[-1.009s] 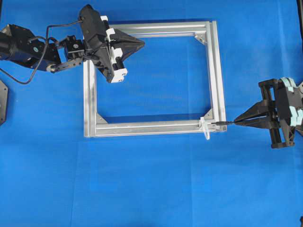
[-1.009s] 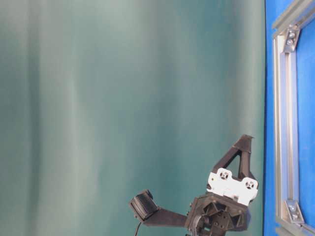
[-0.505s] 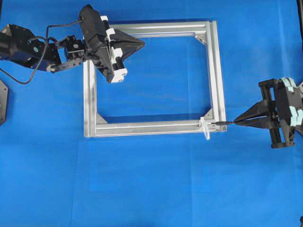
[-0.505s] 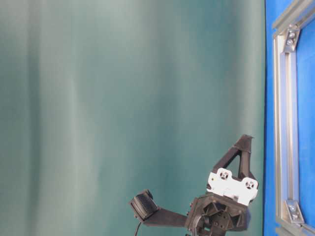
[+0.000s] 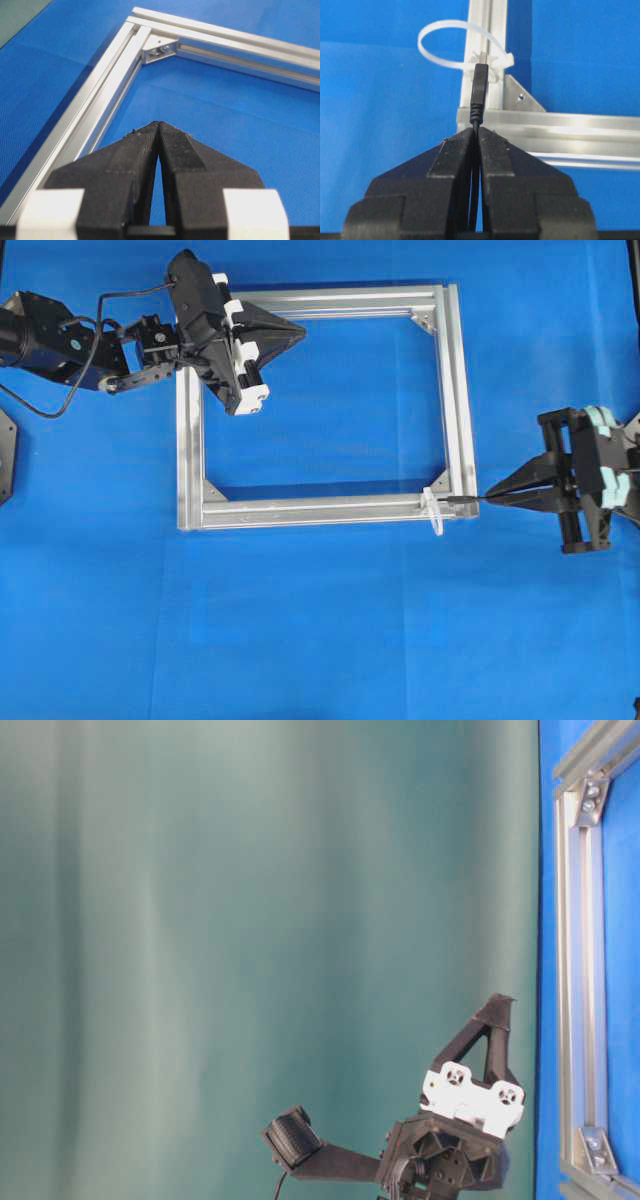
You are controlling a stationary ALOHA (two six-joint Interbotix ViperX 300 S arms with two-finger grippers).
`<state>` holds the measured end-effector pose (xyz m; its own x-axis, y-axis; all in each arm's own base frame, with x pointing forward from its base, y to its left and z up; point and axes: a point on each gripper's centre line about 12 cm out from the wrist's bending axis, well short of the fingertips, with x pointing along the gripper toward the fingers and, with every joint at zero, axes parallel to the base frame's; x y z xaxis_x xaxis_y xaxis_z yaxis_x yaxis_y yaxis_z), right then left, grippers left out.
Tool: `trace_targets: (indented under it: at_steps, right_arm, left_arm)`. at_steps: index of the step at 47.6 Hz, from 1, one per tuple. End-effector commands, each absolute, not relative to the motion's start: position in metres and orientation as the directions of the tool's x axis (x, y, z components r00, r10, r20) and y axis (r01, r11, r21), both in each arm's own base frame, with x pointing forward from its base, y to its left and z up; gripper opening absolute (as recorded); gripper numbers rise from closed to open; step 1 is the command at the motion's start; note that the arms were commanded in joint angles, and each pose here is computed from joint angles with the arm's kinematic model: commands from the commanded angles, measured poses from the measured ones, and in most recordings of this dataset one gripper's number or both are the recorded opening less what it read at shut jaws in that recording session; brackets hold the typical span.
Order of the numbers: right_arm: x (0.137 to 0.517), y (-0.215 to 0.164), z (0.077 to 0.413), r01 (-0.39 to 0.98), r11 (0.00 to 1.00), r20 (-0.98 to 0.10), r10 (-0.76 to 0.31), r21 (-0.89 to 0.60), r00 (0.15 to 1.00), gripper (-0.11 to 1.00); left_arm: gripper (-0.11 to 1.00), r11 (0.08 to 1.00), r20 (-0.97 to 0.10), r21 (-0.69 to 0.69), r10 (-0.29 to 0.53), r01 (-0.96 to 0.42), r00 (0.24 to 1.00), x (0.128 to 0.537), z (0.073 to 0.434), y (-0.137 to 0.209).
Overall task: Insert the wire through the string loop located on the right side.
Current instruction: 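Push the USB plug leftward through the zip-tie loop with the right gripper, then move the left gripper to the plug emerging from the loop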
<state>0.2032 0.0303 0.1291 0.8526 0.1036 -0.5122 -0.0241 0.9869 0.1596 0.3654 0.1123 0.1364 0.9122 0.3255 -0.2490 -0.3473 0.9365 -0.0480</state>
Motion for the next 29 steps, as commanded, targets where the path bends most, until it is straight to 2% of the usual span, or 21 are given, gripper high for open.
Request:
trace_targets:
  at_steps: [1,19,29]
  right_arm:
    - [0.217,0.032,0.133,-0.024,0.987,-0.488,0.100,0.159,0.867,-0.03]
    - [0.259,0.038,0.127,-0.018,0.989,-0.494,0.090,0.149,0.865,-0.03]
    - [0.262,0.039,0.128,-0.020,0.989,-0.481,0.090,0.149,0.872,-0.03]
  left_arm:
    - [0.00,0.939,-0.206,-0.048,0.325,-0.341,0.923,0.368,0.151,0.112]
    - [0.00,0.939,-0.207,-0.048,0.325,-0.341,0.923,0.368,0.151,0.112]
    - [0.00,0.939,-0.209,-0.047,0.325,-0.342,0.922,0.367,0.150,0.112]
